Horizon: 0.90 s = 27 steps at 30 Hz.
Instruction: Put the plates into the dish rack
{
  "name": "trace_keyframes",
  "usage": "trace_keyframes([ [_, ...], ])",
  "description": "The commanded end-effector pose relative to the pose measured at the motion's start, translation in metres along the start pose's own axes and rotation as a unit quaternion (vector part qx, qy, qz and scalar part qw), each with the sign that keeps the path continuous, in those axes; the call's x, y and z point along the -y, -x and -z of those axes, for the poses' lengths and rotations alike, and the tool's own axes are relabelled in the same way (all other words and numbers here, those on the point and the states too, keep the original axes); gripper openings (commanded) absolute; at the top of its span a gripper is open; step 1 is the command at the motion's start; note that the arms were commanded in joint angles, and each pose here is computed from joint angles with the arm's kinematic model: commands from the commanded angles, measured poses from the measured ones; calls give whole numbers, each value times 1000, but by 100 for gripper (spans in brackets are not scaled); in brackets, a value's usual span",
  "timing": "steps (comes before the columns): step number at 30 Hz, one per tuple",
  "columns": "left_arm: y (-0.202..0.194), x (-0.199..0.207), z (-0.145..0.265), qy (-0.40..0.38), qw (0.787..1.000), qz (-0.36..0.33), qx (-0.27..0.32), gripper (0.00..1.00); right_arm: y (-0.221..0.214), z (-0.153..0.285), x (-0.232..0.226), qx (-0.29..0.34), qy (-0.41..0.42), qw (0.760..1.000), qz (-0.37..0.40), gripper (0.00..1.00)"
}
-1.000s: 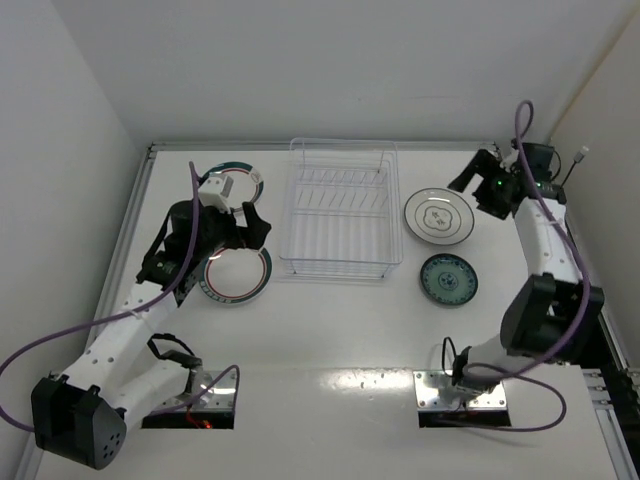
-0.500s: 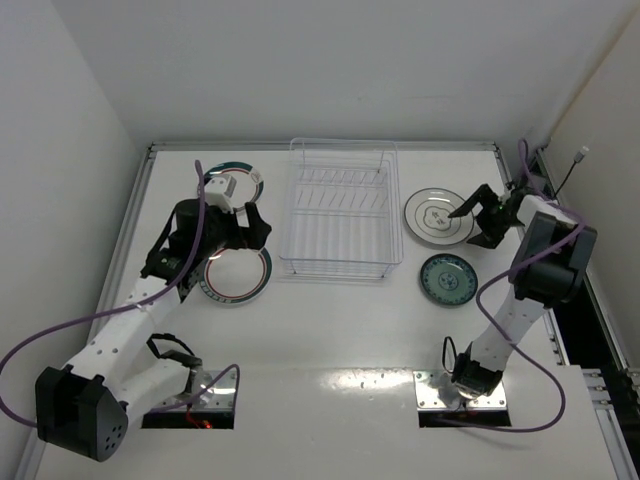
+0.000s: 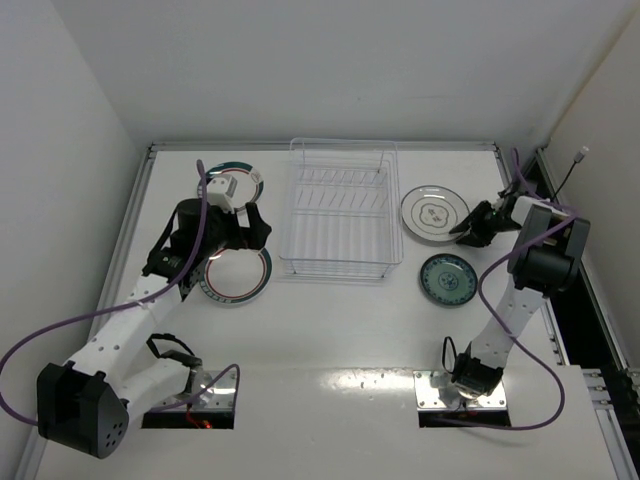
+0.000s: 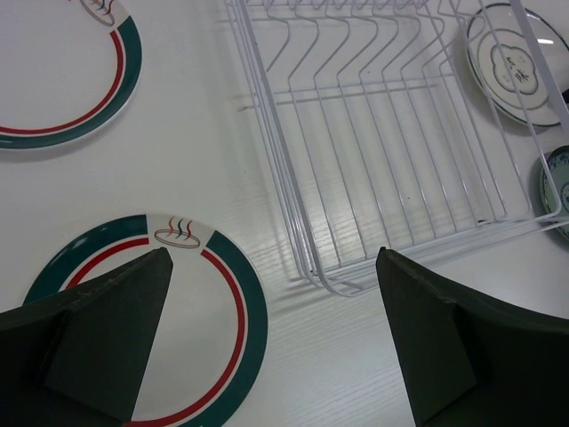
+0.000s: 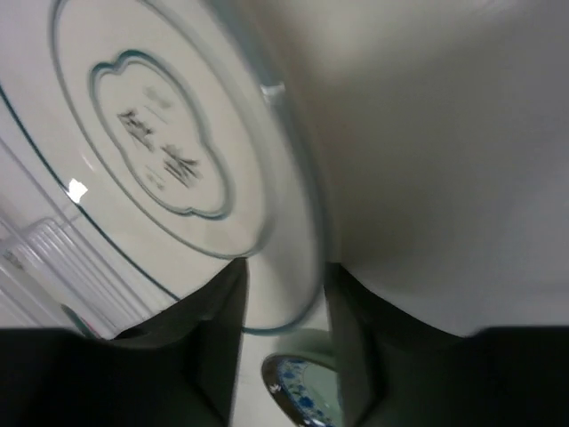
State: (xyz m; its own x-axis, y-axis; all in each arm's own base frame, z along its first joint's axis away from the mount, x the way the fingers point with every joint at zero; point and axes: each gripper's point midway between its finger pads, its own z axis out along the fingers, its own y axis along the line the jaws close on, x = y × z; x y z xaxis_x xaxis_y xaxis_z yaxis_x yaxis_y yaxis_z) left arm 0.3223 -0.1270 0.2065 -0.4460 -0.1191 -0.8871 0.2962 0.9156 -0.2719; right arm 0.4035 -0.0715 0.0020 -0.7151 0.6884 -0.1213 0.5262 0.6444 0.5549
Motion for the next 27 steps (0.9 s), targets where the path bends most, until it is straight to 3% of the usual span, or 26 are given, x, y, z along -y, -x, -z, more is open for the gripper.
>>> trace_keyframes([
  [1,18,5,1,-4,1000,-10,20,99,20,0,-13,21,15,1000,13,31],
  [3,18,5,1,-4,1000,-10,20,99,20,0,-13,21,15,1000,8,10],
  [5,15,4,-1,-3,1000,-9,16,99,23,1,-8,28,-3,1000,7,0],
  [11,15,4,-1,-3,1000,-4,15,99,49,64,-47,135,-15,988,67,0],
  [18,11,-6,-4,25,1000,6,13,99,77,195,-133,346,-84,925,131,0],
  [23,9,-9,-6,31,999,7,10,99,60,224,-191,393,-85,899,174,0],
  [27,4,-12,-10,38,999,8,2,99,46,221,-233,407,-85,882,220,0],
])
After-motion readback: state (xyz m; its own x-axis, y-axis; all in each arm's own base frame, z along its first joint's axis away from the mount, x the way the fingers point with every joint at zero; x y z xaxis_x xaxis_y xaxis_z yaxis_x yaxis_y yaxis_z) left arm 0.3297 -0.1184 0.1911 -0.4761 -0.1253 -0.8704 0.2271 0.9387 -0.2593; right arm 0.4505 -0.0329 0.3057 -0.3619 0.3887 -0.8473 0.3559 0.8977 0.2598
